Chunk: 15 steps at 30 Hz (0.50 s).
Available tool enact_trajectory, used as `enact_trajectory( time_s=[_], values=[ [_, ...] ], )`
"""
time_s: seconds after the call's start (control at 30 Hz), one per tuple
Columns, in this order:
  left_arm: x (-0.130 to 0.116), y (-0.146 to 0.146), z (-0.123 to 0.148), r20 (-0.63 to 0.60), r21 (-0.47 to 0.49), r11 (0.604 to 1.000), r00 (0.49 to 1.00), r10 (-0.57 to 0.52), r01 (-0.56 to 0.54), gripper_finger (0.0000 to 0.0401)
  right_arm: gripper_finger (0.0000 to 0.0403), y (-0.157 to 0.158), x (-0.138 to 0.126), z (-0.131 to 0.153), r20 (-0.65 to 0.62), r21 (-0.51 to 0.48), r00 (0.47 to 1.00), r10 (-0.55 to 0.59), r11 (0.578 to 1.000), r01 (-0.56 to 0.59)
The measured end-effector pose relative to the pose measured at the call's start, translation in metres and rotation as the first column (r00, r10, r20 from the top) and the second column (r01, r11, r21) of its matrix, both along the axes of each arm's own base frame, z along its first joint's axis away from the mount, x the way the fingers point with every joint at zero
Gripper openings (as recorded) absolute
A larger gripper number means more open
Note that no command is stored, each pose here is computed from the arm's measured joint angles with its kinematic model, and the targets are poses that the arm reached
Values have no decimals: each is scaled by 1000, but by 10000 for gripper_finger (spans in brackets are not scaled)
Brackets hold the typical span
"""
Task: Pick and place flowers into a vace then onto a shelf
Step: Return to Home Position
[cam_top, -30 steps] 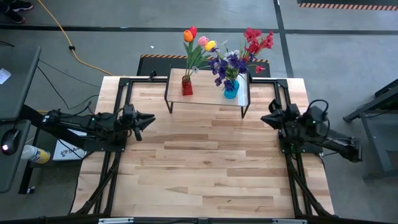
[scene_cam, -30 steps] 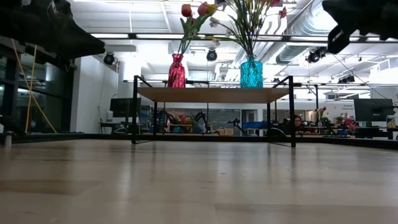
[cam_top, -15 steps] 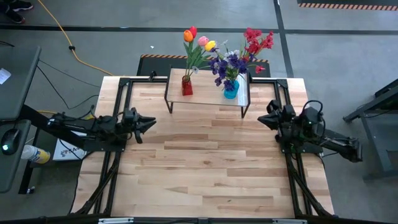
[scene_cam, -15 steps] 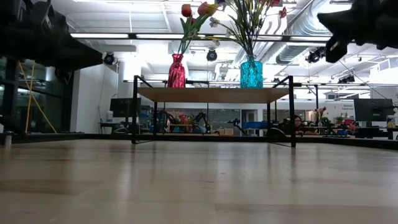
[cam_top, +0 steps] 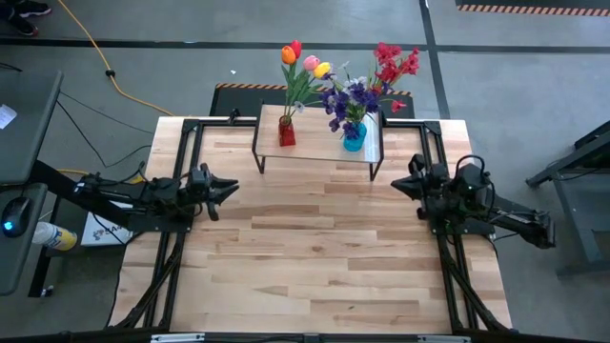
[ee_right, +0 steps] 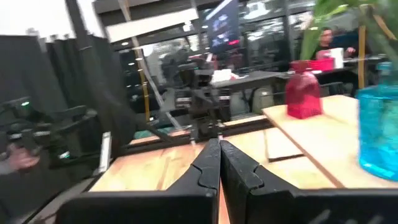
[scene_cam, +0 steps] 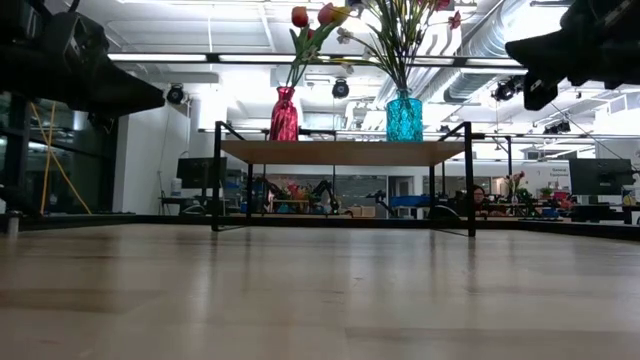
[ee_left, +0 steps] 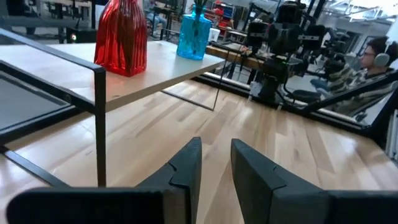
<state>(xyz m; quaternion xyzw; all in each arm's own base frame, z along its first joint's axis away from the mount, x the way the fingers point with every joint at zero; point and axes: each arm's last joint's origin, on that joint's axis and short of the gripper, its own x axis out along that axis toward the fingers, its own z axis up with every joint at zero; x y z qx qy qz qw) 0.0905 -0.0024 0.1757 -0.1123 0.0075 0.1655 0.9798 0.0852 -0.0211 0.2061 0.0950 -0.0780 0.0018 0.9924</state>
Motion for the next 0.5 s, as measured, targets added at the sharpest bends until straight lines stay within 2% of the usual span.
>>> enact_trajectory(
  time_s=[0.2,0.33,0.5],
  values=[
    [0,1,0,-17,44,999,1000,22,-21,120,0,-4,0,0,0,-13,991,-130,991,130],
    [-1,2,0,-18,50,996,997,79,-78,120,0,-5,0,-4,-19,-34,985,-171,985,171],
    [-1,3,0,-22,65,994,996,91,-89,120,0,-8,4,-18,-26,-34,977,-210,977,209]
  ],
)
